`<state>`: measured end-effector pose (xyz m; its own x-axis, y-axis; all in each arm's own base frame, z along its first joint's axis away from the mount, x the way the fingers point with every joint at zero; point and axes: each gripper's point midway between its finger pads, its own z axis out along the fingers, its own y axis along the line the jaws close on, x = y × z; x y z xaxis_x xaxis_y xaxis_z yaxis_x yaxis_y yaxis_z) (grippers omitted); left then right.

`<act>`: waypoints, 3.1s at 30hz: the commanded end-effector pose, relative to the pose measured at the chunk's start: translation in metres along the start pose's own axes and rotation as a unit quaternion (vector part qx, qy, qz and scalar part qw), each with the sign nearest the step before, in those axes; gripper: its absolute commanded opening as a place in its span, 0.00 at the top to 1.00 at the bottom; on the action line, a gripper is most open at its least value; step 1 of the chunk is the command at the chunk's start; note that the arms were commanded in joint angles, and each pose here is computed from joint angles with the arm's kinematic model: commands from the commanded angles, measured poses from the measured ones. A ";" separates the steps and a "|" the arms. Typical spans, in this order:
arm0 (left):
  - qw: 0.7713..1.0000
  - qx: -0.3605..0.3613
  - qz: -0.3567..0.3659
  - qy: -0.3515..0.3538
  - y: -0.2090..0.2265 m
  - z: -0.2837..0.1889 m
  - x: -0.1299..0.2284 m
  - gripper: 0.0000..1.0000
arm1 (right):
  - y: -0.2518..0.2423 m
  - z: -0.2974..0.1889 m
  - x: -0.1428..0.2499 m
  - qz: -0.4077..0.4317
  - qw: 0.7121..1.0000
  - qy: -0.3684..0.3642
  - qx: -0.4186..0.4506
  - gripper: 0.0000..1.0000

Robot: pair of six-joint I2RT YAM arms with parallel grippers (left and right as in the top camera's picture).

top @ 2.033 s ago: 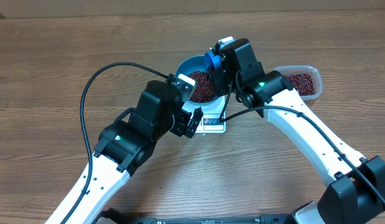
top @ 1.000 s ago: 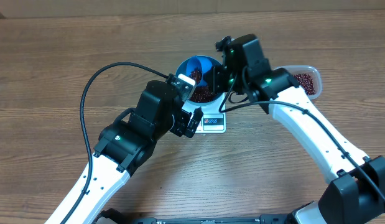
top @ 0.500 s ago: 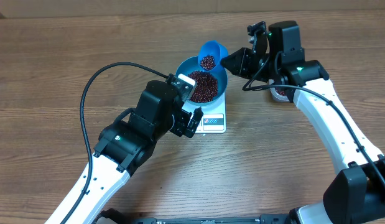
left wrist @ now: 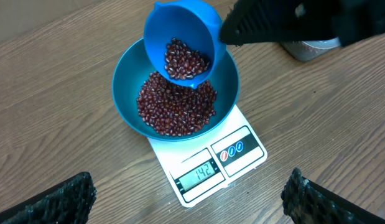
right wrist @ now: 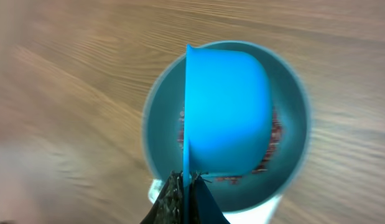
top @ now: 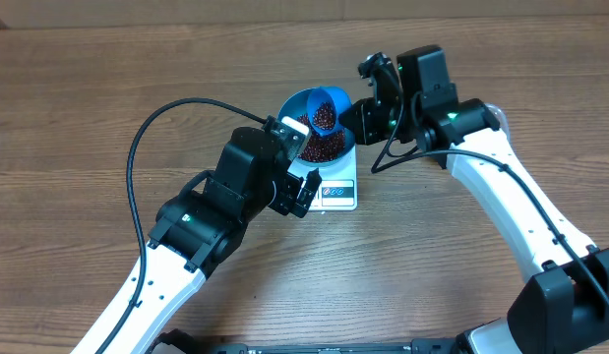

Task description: Scoop item into bowl and weigh 150g on scale

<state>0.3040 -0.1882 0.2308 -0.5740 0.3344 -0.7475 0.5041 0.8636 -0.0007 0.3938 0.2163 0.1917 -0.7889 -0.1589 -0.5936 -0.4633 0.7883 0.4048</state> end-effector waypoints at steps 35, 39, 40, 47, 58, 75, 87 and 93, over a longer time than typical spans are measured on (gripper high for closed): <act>1.000 0.002 -0.003 -0.014 0.000 -0.005 -0.011 0.00 | 0.018 0.017 0.015 -0.129 0.986 0.024 0.102 0.96; 1.000 0.001 -0.003 -0.014 0.000 -0.005 -0.012 0.00 | 0.022 0.017 0.019 -0.110 0.989 0.029 0.090 0.96; 1.000 0.002 -0.003 -0.014 0.000 -0.005 -0.012 0.00 | 0.022 0.017 0.019 -0.110 0.989 0.029 0.091 0.96; 1.000 0.001 -0.003 -0.015 0.000 -0.005 -0.012 0.00 | 0.022 0.017 0.019 -0.110 0.989 0.029 0.091 0.96; 1.000 0.001 -0.003 -0.014 0.000 -0.005 -0.012 0.00 | 0.022 0.017 0.019 -0.110 0.989 0.029 0.091 0.96; 1.000 0.001 -0.003 -0.014 0.000 -0.005 -0.012 0.01 | 0.021 0.018 0.014 -0.114 0.989 0.020 0.094 0.96; 1.000 0.001 -0.003 -0.014 0.000 -0.005 -0.011 0.01 | -0.007 0.051 0.016 -0.112 0.984 0.028 0.137 0.96; 1.000 0.001 -0.003 -0.012 0.000 -0.005 -0.010 0.00 | -0.020 0.057 0.018 -0.127 0.978 0.035 0.162 0.96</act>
<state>0.3041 -0.1883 0.2307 -0.5740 0.3344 -0.7475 0.5041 0.8636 -0.0007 0.4067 0.2372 0.1350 -0.7103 -0.3818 -0.5913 -0.5072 0.8601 0.0539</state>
